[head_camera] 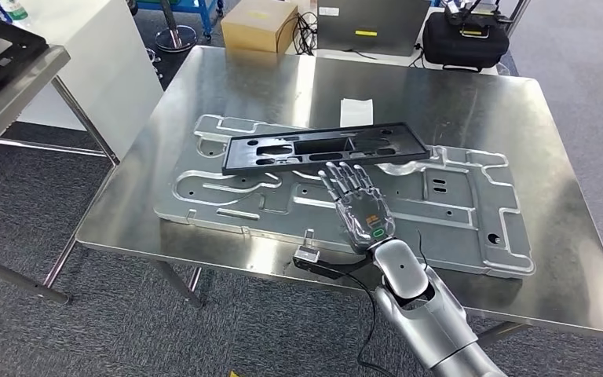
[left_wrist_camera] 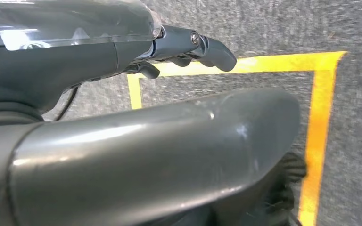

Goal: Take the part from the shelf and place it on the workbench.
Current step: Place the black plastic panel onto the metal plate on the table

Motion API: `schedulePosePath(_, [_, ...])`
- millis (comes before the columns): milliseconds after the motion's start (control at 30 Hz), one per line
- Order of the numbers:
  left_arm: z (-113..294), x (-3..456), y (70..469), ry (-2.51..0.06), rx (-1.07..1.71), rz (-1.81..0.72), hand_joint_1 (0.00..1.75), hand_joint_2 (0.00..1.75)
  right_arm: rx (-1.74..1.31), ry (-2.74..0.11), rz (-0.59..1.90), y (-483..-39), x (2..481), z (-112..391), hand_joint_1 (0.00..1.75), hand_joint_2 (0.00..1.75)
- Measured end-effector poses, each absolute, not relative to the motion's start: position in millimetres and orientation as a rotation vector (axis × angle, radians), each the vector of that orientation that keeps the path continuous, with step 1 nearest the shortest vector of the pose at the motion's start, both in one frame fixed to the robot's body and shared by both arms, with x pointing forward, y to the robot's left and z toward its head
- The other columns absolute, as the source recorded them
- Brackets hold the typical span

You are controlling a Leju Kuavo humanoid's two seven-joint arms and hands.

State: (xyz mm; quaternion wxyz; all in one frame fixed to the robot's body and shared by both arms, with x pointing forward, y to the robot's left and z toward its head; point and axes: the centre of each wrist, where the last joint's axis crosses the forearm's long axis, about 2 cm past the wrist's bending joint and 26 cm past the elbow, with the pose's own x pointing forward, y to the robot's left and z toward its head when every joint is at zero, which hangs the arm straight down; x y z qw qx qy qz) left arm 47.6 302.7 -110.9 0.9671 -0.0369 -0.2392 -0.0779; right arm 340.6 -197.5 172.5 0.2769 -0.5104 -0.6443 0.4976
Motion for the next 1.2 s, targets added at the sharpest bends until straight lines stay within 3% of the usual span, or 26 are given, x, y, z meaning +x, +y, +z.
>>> schedulePosePath(367, [-110.8, 48.3, 300.0, -0.485, -0.077, -0.154, 0.0, 0.0, -1.369, -1.744, 1.316, -198.6, 334.3, 165.5, 0.0, 1.75])
schedulePosePath(500, [-110.9, 48.0, 297.2, -0.484, -0.078, -0.145, 0.0, 0.0, -1.39, -1.789, 1.259, -196.9, 329.9, 169.3, 0.0, 0.0])
schedulePosePath(767, [-111.7, 41.5, 296.8, -0.471, -0.058, -0.105, 0.0, 0.0, -1.373, -1.893, 1.067, -191.5, 283.6, 160.9, 0.0, 0.0])
schedulePosePath(867, [-111.8, 40.9, 296.2, -0.471, -0.054, -0.091, 0.0, 0.0, -1.378, -1.908, 1.011, -193.9, 260.0, 153.5, 0.0, 1.31])
schedulePosePath(900, [-111.8, 40.5, 296.2, -0.471, -0.051, -0.086, 0.0, 0.0, -1.384, -1.913, 0.993, -195.4, 251.9, 151.6, 0.0, 1.31])
schedulePosePath(1000, [-111.8, 40.4, 296.4, -0.473, -0.042, -0.071, 0.0, 0.0, -1.394, -1.903, 0.959, -200.8, 232.1, 148.5, 0.0, 0.0])
schedulePosePath(1100, [-112.0, 39.2, 294.9, -0.474, -0.039, -0.052, 0.0, 0.0, -1.368, -1.87, 0.922, -207.7, 211.8, 140.8, 0.0, 0.0])
schedulePosePath(1200, [-112.2, 37.3, 292.1, -0.473, -0.041, -0.034, 0.0, 0.0, -1.317, -1.822, 0.897, -215.0, 189.4, 128.6, 0.0, 1.31])
